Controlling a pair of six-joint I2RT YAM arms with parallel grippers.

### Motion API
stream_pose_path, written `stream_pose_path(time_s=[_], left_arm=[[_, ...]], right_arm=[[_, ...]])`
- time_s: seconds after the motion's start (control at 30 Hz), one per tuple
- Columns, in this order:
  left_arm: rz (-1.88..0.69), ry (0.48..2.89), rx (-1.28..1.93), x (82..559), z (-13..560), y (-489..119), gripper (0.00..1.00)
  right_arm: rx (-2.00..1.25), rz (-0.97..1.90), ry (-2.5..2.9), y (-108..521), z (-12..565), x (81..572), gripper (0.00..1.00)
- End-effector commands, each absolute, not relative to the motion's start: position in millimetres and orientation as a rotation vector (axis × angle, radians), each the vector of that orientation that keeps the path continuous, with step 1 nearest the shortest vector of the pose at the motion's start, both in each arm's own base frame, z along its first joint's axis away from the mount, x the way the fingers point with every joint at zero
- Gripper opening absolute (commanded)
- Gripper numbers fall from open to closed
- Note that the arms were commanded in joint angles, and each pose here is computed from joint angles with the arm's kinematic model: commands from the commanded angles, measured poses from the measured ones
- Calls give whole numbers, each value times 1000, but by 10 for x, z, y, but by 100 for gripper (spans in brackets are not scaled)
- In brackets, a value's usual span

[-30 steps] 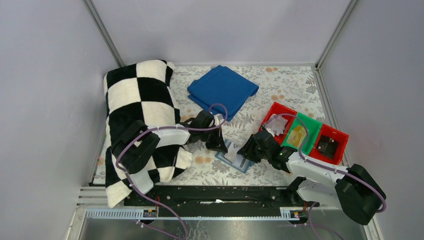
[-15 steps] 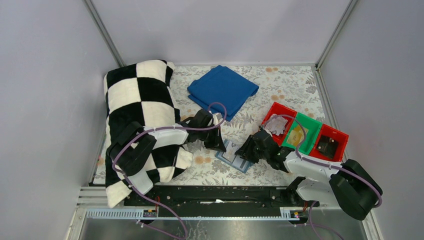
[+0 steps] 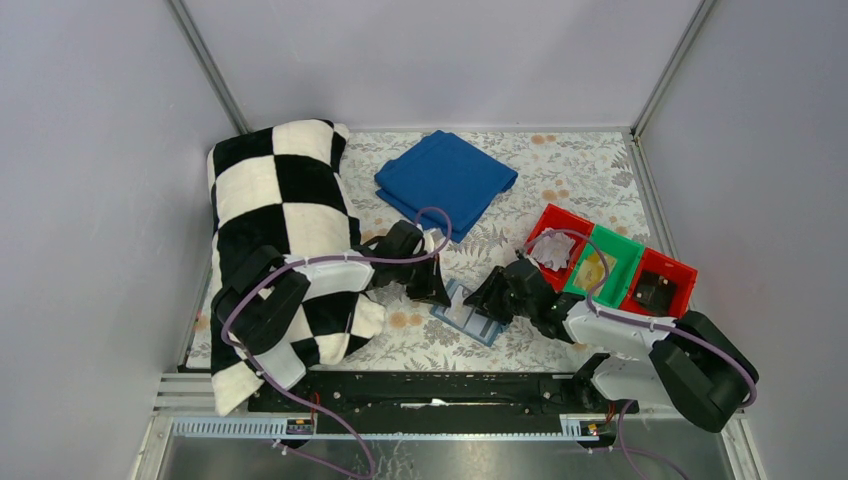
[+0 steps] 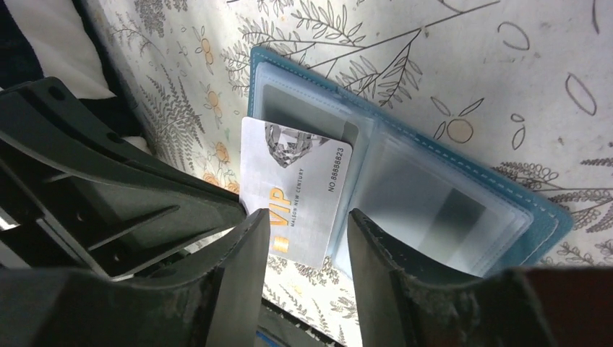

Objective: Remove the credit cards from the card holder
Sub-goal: Remove the credit card from the card holder.

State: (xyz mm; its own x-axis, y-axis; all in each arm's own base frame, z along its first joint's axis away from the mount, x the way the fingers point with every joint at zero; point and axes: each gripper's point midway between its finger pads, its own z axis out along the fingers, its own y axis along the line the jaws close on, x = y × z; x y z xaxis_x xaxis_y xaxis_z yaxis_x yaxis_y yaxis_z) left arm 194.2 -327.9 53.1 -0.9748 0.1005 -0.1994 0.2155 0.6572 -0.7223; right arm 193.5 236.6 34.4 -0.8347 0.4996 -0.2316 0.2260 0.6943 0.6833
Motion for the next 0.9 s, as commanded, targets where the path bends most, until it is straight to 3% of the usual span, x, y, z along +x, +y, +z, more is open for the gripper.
stream_pose_path(time_s=[0.0, 0.23, 0.6, 0.67, 0.73, 0.87], left_arm=[[-1259, 2624, 282, 2017, 746, -3295, 0], [-1288, 2583, 232, 2075, 858, -3288, 0], [-1341, 2622, 173, 2034, 751, -3258, 0], [-1335, 2627, 173, 2027, 729, -3249, 0], [-1335, 2630, 172, 2019, 702, -3244, 0], [-1351, 2638, 170, 1997, 651, -3250, 0]], right_arm=[[598, 1031, 2456, 2413, 515, 1938, 54], [640, 1031, 2429, 2291, 578, 1941, 71], [672, 1218, 2399, 2413, 588, 1869, 71], [669, 1221, 2403, 2423, 570, 1865, 62], [656, 1210, 2427, 2440, 548, 1864, 46], [613, 1213, 2450, 2520, 578, 1907, 35]])
